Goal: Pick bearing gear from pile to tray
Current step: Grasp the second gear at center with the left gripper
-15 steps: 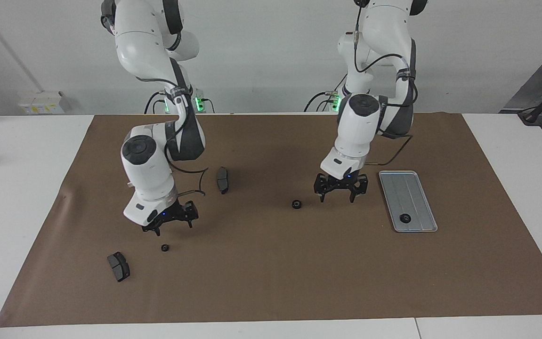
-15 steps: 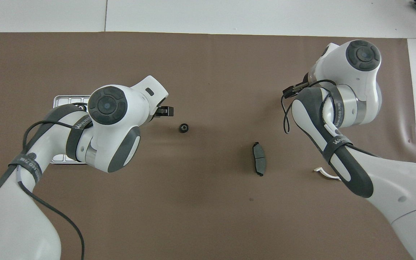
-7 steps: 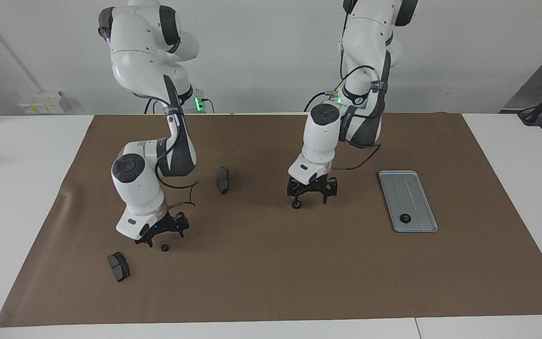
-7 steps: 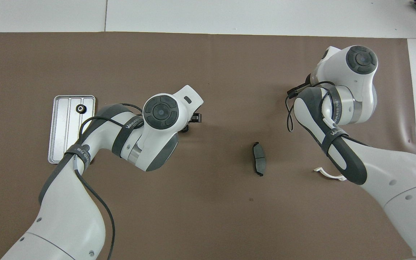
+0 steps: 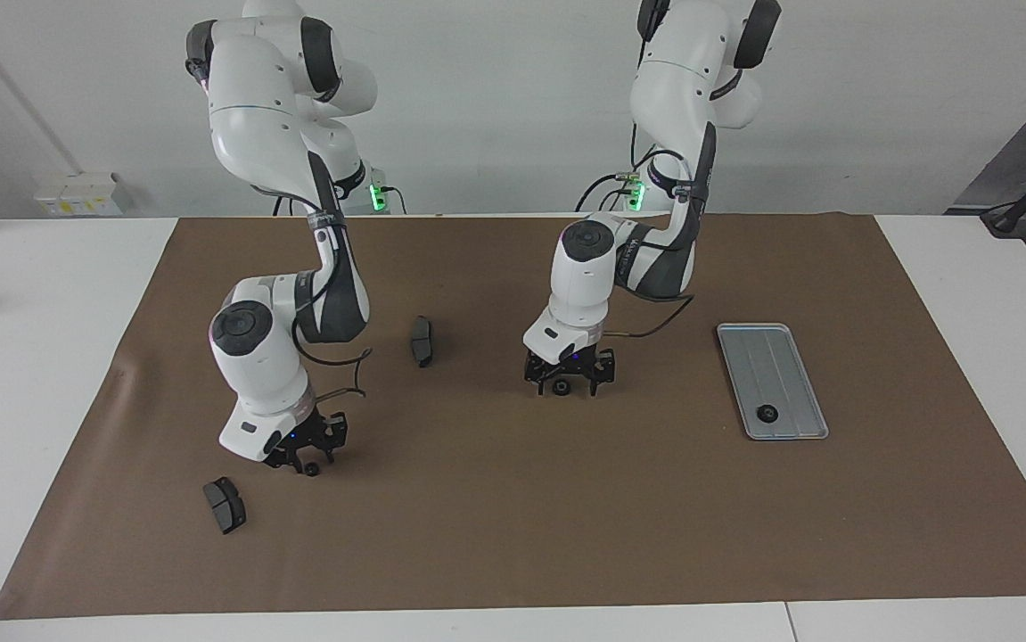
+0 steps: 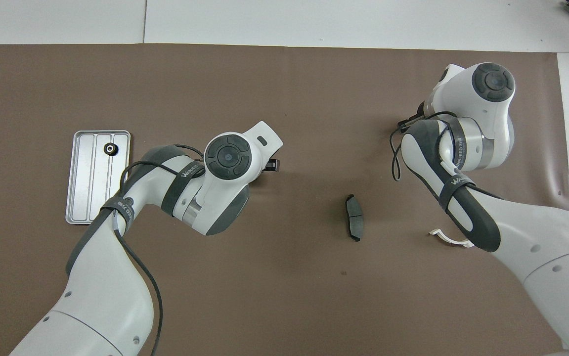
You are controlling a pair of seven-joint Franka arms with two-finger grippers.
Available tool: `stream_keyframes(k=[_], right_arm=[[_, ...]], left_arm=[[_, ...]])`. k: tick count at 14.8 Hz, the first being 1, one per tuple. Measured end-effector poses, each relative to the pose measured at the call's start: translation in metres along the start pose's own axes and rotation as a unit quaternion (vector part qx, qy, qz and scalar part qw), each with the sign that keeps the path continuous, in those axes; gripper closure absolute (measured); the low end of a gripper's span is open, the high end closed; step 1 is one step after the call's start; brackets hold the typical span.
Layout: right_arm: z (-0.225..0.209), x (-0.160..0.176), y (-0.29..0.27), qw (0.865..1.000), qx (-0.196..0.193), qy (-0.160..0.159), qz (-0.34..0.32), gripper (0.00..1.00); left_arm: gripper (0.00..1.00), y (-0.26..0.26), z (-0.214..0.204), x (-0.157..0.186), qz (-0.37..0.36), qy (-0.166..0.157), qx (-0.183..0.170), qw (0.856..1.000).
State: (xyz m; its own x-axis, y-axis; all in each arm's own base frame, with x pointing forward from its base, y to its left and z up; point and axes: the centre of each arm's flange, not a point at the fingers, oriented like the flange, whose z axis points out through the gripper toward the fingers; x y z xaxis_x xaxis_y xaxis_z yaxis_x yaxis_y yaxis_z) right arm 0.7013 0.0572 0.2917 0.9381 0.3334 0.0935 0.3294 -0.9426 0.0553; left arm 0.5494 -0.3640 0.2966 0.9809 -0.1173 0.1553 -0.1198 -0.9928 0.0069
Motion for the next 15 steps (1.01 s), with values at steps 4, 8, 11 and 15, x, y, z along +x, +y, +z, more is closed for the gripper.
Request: stream_keyframes(k=[4,8,11,15], right_arm=[[0.001,0.000,0.001,1.000,0.000,0.001,0.000,0.57],[0.001,0.001,0.001,1.000,-0.002,0.007,0.000,0.69],[0.000,0.001,0.001,1.000,-0.001,0.008,0.001,0.76],[0.000,0.002,0.001,1.000,0.000,0.009,0.004,0.76]], left_arm=[[0.11,0.003,0.002,-0.004,-0.008,0.000,-0.001,1.000],[0.59,0.009,0.000,-0.009,-0.020,-0.007,0.003,1.000],[0.65,0.008,-0.003,-0.013,-0.024,-0.025,0.016,0.999],[0.65,-0.020,-0.039,-0.004,-0.045,-0.038,0.035,0.998]])
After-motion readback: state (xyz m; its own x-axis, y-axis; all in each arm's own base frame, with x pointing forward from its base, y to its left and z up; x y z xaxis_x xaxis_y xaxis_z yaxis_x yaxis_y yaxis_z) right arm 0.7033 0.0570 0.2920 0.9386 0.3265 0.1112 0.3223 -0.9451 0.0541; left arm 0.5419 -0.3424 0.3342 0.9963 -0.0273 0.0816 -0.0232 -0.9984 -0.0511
